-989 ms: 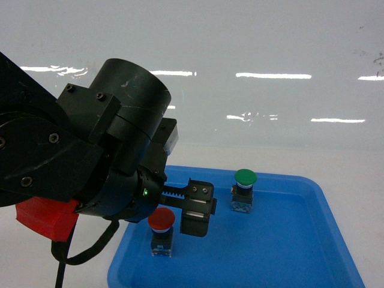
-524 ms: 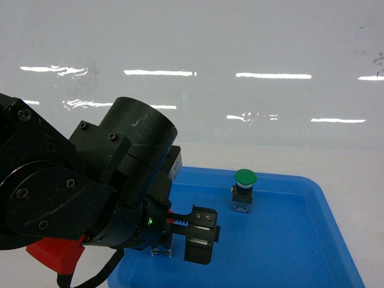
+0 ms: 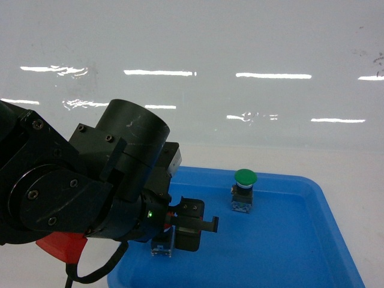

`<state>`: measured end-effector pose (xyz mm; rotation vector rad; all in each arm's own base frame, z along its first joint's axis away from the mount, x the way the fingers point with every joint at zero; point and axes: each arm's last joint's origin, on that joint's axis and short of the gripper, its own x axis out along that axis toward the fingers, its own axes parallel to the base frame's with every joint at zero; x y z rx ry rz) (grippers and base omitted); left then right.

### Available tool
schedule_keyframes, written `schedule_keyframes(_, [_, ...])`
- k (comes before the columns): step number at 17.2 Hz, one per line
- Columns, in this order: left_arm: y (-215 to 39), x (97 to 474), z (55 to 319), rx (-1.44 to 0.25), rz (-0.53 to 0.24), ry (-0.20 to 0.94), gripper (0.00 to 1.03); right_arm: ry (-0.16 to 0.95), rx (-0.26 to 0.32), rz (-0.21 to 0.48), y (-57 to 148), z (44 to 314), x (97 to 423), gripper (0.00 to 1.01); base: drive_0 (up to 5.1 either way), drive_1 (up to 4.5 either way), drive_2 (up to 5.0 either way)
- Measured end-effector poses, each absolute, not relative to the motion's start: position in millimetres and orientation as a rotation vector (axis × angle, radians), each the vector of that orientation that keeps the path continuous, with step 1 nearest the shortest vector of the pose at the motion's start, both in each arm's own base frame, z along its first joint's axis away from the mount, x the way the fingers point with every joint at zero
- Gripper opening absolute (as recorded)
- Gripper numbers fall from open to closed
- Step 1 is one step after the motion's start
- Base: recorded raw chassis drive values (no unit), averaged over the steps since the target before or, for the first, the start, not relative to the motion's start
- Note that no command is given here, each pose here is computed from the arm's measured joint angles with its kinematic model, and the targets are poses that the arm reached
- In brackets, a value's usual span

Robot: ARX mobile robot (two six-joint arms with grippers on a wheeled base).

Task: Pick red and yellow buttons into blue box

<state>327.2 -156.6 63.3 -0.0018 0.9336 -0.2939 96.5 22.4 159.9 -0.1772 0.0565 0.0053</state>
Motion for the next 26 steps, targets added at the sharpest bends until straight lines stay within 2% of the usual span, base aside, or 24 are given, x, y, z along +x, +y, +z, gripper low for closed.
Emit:
schedule_keyframes(1, [-157.6, 328.9, 64.8, -0.006, -0.297, 0.918, 0.48, 0.057, -0.177, 0.005, 22.4, 159.9, 96.5, 0.29, 0.0, 0.00, 0.0])
schedule_keyframes(3, [-157.9, 330.0, 64.8, -0.002, -0.292, 0.907, 0.32, 0.057, -0.177, 0.005, 22.4, 159.9, 96.5, 0.29, 0.0, 0.00, 0.0])
schedule_keyframes(11, [-157.2, 324.6, 61.7, 0.024, -0.272, 0.887, 0.32, 0.057, -0.177, 0.005, 22.4, 159.9, 96.5, 0.29, 0.0, 0.00, 0.0])
schedule_keyframes(14, [-140.8, 319.2, 70.0, 0.064, -0.258, 0.875, 0.32, 0.057, -0.177, 0.005, 22.4, 159.9, 96.5, 0.29, 0.0, 0.00, 0.0])
schedule_keyframes(16, [-119.2, 317.6, 99.8, 0.050, -0.251, 0.773, 0.32, 0.057, -0.177, 0.005, 22.4, 159.9, 96.5, 0.29, 0.0, 0.00, 0.0])
schedule_keyframes(18, [-93.2, 311.1, 147.3, -0.003, -0.266, 0.636, 0.32, 0.057, -0.177, 0.005, 22.4, 159.9, 96.5, 0.29, 0.0, 0.00, 0.0])
schedule_keyframes(20, [-76.3, 297.8, 173.0, -0.045, -0.286, 0.561, 0.32, 0.057, -0.177, 0.005, 22.4, 159.9, 96.5, 0.29, 0.0, 0.00, 0.0])
schedule_keyframes(23, [-52.1, 261.4, 201.3, -0.092, -0.290, 0.442, 0.32, 0.057, -0.177, 0.005, 22.4, 159.9, 96.5, 0.29, 0.0, 0.00, 0.0])
schedule_keyframes(25, [-39.2, 231.6, 211.0, -0.073, -0.204, 0.329, 0.32, 0.057, -0.177, 0.005, 22.4, 159.9, 96.5, 0.29, 0.0, 0.00, 0.0])
schedule_keyframes(26, [-40.0, 224.4, 211.9, -0.070, -0.203, 0.321, 0.32, 0.057, -0.177, 0.005, 22.4, 159.9, 96.5, 0.29, 0.0, 0.00, 0.0])
